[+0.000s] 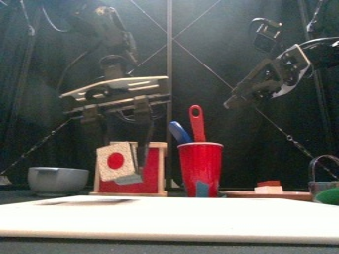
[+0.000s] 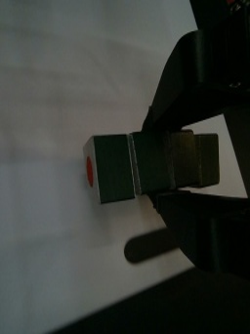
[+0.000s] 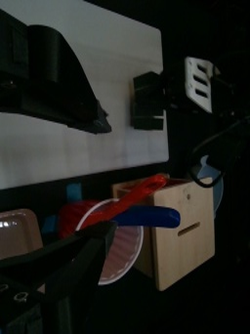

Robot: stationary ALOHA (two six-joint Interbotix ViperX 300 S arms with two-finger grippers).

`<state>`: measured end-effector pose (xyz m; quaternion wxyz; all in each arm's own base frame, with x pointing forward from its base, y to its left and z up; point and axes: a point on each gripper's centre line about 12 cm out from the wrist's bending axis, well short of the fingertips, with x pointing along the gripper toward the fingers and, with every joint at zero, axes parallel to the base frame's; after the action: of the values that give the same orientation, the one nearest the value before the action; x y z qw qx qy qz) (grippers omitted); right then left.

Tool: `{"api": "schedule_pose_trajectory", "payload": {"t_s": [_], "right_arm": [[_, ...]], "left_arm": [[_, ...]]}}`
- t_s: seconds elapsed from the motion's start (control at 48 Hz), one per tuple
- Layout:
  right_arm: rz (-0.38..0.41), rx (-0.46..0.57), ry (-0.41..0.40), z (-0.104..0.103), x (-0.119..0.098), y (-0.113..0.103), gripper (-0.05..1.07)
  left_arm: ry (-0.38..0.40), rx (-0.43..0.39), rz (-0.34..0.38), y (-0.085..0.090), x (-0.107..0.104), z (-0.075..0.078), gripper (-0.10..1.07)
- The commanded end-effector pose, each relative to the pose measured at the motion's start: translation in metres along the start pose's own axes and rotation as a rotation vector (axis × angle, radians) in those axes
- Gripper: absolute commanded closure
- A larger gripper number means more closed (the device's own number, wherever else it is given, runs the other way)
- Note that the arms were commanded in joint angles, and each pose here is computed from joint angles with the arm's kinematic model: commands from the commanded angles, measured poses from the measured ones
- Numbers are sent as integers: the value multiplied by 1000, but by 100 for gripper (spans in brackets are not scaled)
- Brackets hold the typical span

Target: Place sushi roll on cutting board

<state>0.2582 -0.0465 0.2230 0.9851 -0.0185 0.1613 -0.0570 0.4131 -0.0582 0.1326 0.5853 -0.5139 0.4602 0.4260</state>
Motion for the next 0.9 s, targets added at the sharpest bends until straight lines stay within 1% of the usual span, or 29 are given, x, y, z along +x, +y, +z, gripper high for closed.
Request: {"api": "schedule_pose_trajectory", "payload": {"t_s": [0.0,0.104,0.229,0.396,0.479,0.625,0.667,0.729,0.792,0.875], "right_arm": [[-6,-8,-24,7,-3,-1,3],[-8,-11,-29,7,-6,-1,3],[-11,-11,-38,8,-8,-2,3],[-13,-10,-35,6,-10,-2,3],[-12,-7,-32,5,-10,-2,3],[-12,-4,-30,4,-10,-2,3],[-12,-4,-30,4,-10,-2,3],[-12,-4,-32,5,-10,-2,3],[-13,0,-32,5,-10,-2,3],[-13,7,-27,3,-10,-2,3]], "left_arm": [[4,-14,-60,-22,-11,-2,21],[1,-16,-73,-37,-5,-5,21],[0,-11,-81,-47,1,-6,20],[-7,-5,-80,-48,1,-4,17],[-9,-3,-78,-48,2,-2,12],[-9,9,-84,-49,2,-2,-2],[-9,12,-79,-48,1,-2,-4],[-10,17,-76,-47,0,-1,-5],[-10,41,-90,-48,-6,-1,-5],[-11,112,-120,-47,-22,-2,-5]]}}
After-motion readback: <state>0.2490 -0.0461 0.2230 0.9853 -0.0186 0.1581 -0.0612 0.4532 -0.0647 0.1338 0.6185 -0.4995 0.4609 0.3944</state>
